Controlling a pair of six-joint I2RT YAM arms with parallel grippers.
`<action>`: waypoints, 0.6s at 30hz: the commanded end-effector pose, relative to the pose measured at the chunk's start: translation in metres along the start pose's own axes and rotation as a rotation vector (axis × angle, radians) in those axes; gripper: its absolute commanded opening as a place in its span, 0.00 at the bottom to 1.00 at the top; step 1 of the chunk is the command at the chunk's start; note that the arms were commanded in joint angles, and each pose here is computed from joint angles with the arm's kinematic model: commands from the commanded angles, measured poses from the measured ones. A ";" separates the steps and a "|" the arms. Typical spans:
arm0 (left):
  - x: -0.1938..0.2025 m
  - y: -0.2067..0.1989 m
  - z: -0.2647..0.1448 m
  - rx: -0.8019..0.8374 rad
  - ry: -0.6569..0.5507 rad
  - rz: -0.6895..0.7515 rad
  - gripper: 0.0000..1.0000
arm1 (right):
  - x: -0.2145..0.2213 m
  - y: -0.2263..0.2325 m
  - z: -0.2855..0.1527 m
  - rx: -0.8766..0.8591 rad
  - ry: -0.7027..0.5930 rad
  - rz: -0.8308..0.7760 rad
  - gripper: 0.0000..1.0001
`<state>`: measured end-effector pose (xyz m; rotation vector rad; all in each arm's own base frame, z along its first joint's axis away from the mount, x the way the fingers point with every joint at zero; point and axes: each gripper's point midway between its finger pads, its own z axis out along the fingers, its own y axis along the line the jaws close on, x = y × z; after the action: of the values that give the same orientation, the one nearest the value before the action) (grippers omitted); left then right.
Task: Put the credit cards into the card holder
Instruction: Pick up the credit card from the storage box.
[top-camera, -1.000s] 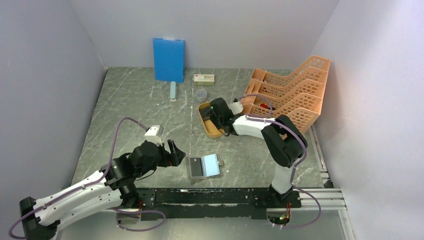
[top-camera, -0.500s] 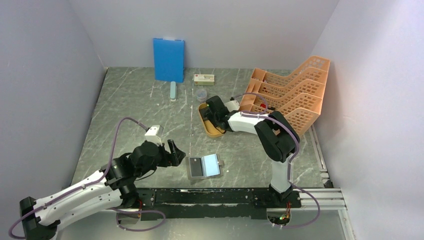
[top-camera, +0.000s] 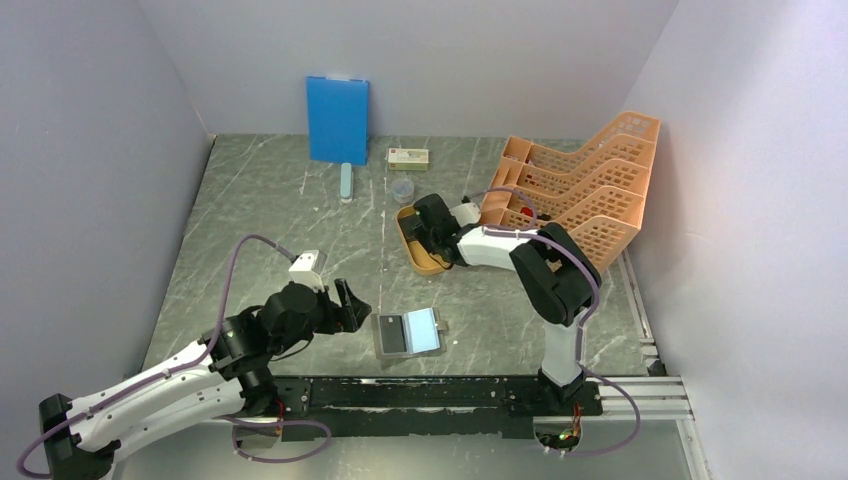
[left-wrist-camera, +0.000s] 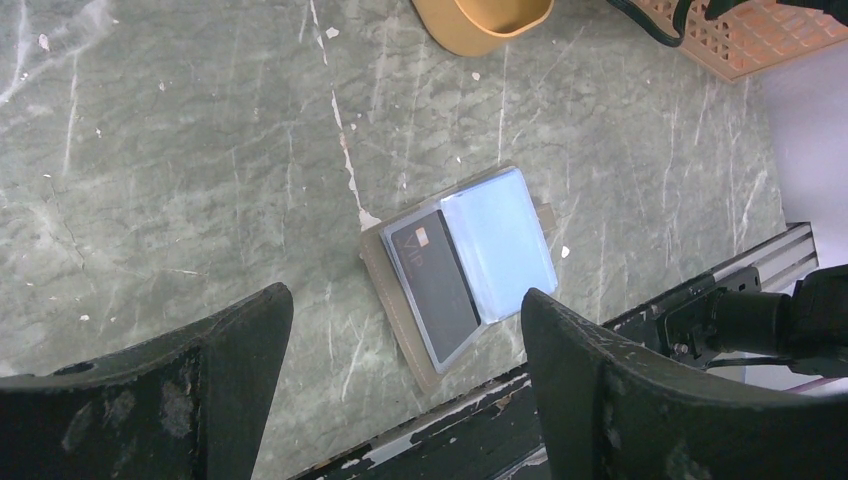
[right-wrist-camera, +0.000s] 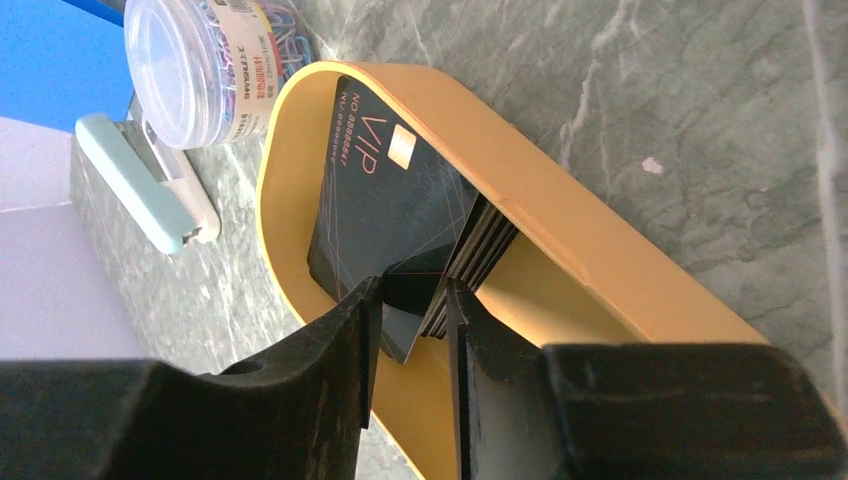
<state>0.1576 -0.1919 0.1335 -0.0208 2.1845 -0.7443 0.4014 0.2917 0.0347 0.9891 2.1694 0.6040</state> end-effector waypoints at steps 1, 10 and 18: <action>-0.003 -0.003 -0.001 0.010 -0.016 -0.017 0.88 | -0.004 -0.027 -0.004 0.061 -0.025 -0.030 0.32; 0.000 -0.005 0.002 0.020 -0.005 -0.028 0.88 | -0.008 -0.027 -0.011 0.038 -0.027 -0.028 0.25; 0.002 -0.005 0.002 0.023 0.002 -0.031 0.87 | -0.012 -0.019 -0.015 0.015 -0.031 -0.032 0.15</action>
<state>0.1572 -0.1934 0.1340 -0.0408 2.1883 -0.7595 0.3900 0.2846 0.0393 0.9722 2.1649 0.6259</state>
